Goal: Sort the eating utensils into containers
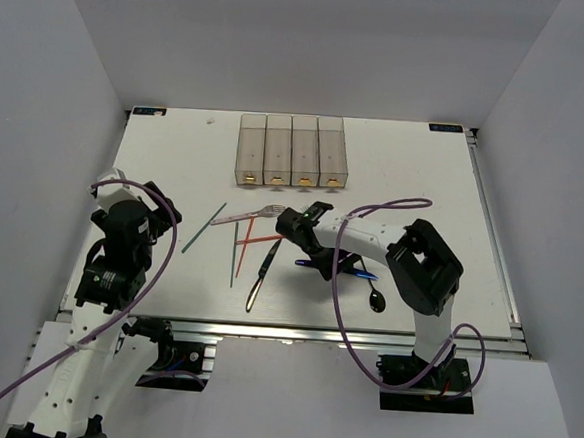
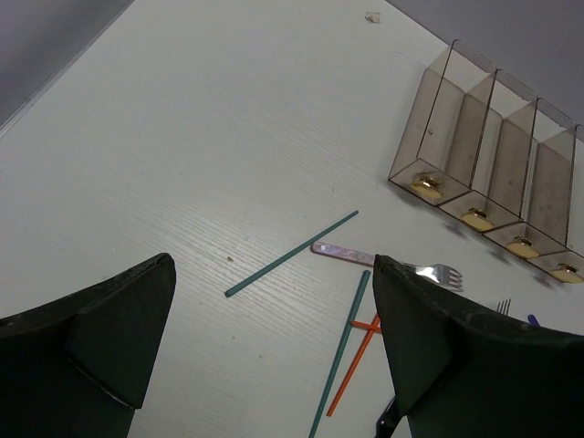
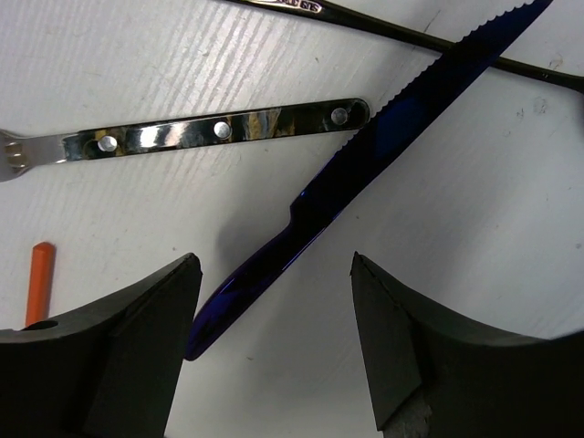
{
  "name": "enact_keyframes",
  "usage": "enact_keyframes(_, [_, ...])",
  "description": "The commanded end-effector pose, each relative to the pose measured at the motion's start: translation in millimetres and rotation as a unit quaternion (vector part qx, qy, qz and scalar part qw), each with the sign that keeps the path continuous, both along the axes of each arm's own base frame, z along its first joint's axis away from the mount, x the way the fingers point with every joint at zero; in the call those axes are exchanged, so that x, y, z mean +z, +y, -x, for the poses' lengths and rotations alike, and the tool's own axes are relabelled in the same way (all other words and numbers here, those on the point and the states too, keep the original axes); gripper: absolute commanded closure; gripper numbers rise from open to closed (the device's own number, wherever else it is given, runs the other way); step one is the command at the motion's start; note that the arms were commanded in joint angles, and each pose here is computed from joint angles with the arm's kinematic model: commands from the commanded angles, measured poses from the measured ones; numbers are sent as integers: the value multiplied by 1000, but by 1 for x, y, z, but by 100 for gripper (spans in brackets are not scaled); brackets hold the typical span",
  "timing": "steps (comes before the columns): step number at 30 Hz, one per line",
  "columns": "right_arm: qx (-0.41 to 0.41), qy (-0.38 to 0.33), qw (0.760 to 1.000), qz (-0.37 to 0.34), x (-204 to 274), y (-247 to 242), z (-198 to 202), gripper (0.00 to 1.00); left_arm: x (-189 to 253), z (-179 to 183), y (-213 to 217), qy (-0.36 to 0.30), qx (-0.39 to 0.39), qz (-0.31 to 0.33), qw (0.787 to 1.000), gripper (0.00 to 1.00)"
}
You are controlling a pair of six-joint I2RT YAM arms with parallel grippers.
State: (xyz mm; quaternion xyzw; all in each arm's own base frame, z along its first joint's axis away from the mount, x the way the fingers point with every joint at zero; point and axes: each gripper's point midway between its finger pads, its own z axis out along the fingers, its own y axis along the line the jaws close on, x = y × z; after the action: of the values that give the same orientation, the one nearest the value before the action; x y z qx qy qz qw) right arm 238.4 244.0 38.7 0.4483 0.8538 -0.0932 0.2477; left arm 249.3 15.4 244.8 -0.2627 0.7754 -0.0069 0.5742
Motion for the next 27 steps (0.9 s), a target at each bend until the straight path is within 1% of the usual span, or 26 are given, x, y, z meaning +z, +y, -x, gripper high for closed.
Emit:
enact_keyframes(1, [-136, -50, 989, -39, -3, -1, -10, 28, 0, -2, -3, 0, -5, 0, 1000, 2])
enact_keyframes(6, [-143, -40, 988, -51, -17, -1, -7, 30, -2, -4, -5, 4, -9, 0, 1000, 2])
enact_keyframes(8, [-150, -23, 987, -50, -25, -1, 0, 30, -3, -4, -5, 7, -9, 0, 1000, 2])
enact_keyframes(11, [-160, -5, 986, -51, -36, -3, 10, 33, -5, -5, -5, 10, -9, -1, 1000, 2])
enact_keyframes(12, [-164, 0, 984, -63, -40, 1, 11, 34, -5, -5, -5, 11, -9, -1, 1000, 2])
enact_keyframes(13, [-165, 2, 984, -65, -44, 1, 12, 35, -4, -5, -5, 10, -9, -1, 1000, 2])
enact_keyframes(14, [-167, 6, 984, -61, -49, -3, 17, 40, -3, -5, -4, 8, -8, -1, 1000, 2])
enact_keyframes(16, [-172, 15, 983, -61, -54, -3, 20, 43, -3, -4, -4, 7, -7, -2, 1000, 2])
enact_keyframes(17, [-173, 17, 983, -61, -54, -3, 21, 51, -3, -4, -4, 7, -7, -1, 1000, 2])
enact_keyframes(19, [-179, 22, 982, -57, -57, -4, 23, 56, -3, -4, -4, 7, -7, -2, 1000, 2])
enact_keyframes(20, [-181, 24, 982, -55, -58, -6, 24, 66, -3, -4, -3, 8, -6, -2, 1000, 2])
enact_keyframes(22, [-186, 25, 981, -58, -60, -5, 26, 68, -3, -3, -3, 7, -5, -1, 1000, 2])
enact_keyframes(24, [-189, 27, 980, -63, -64, -7, 29, 75, -2, -3, -3, 5, -4, -1, 1000, 2])
enact_keyframes(25, [-193, 28, 979, -65, -66, -8, 30, 76, -2, -2, -3, 5, -4, -1, 1000, 2])
enact_keyframes(26, [-195, 26, 977, -76, -69, -6, 30, 88, -2, -2, -3, 4, -6, -1, 1000, 2])
enact_keyframes(27, [-197, 29, 977, -80, -72, -10, 35, 98, -1, -2, -4, 3, -6, 0, 1000, 2])
